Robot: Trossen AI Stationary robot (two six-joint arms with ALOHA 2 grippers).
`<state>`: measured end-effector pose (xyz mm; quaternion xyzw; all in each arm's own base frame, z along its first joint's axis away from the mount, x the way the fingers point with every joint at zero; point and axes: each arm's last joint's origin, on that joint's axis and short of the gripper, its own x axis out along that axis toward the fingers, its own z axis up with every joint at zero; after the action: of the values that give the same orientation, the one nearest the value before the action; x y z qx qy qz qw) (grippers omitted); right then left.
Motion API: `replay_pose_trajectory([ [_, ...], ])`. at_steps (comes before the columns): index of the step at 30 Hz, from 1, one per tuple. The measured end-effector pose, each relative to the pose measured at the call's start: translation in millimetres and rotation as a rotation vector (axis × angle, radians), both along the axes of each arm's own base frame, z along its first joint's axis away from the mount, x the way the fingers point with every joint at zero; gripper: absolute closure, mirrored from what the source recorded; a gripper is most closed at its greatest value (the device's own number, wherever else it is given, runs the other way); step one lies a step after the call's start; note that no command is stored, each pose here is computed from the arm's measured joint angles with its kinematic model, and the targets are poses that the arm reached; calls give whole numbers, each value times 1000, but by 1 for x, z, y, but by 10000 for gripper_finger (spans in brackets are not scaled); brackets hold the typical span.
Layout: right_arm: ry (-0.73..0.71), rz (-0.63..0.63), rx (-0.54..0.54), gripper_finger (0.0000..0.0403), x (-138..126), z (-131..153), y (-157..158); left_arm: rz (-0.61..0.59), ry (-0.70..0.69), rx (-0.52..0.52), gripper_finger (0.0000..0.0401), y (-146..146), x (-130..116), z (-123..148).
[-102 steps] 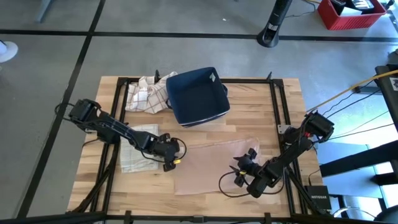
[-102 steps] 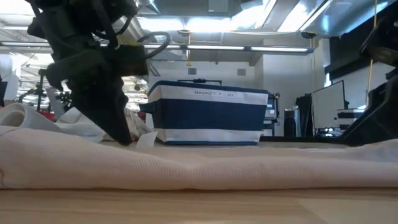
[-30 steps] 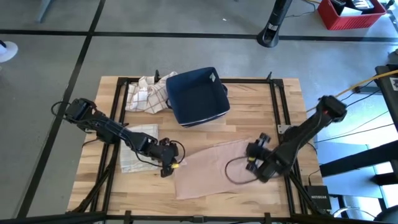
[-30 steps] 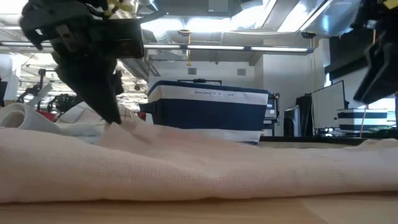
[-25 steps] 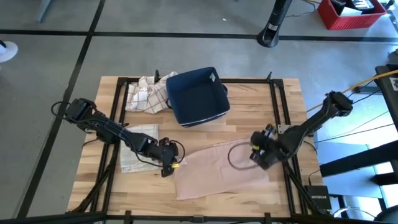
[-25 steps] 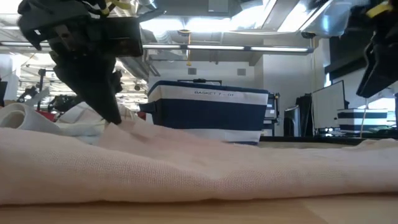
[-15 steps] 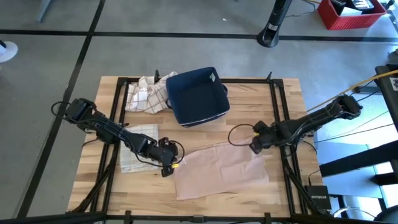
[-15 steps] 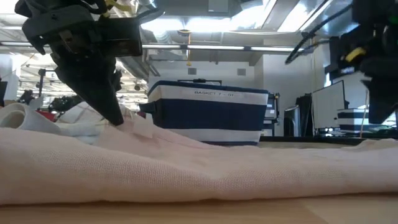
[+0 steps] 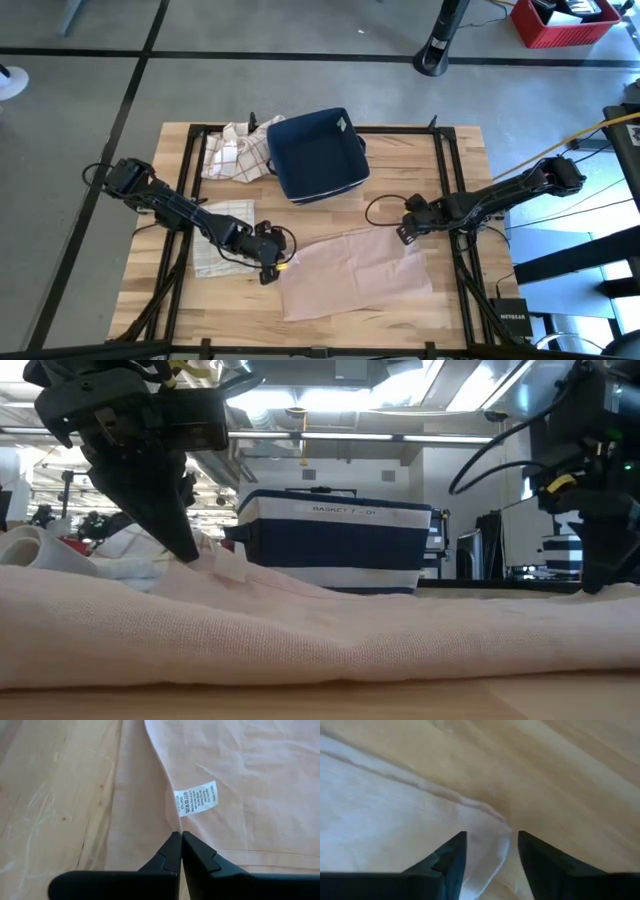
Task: Fold towel
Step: Fold the pink towel on the table
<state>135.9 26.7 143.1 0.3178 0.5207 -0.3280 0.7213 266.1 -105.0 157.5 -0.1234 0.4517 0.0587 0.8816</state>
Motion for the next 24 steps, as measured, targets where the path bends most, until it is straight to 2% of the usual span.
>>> replay_pose_trajectory([
  [12,6,56,-39,388,0,0,-1,0,0,0,397,0,0,0],
  [24,-50,142,-69,395,17,38,3,22,0,-27,399,-4,-2,1],
])
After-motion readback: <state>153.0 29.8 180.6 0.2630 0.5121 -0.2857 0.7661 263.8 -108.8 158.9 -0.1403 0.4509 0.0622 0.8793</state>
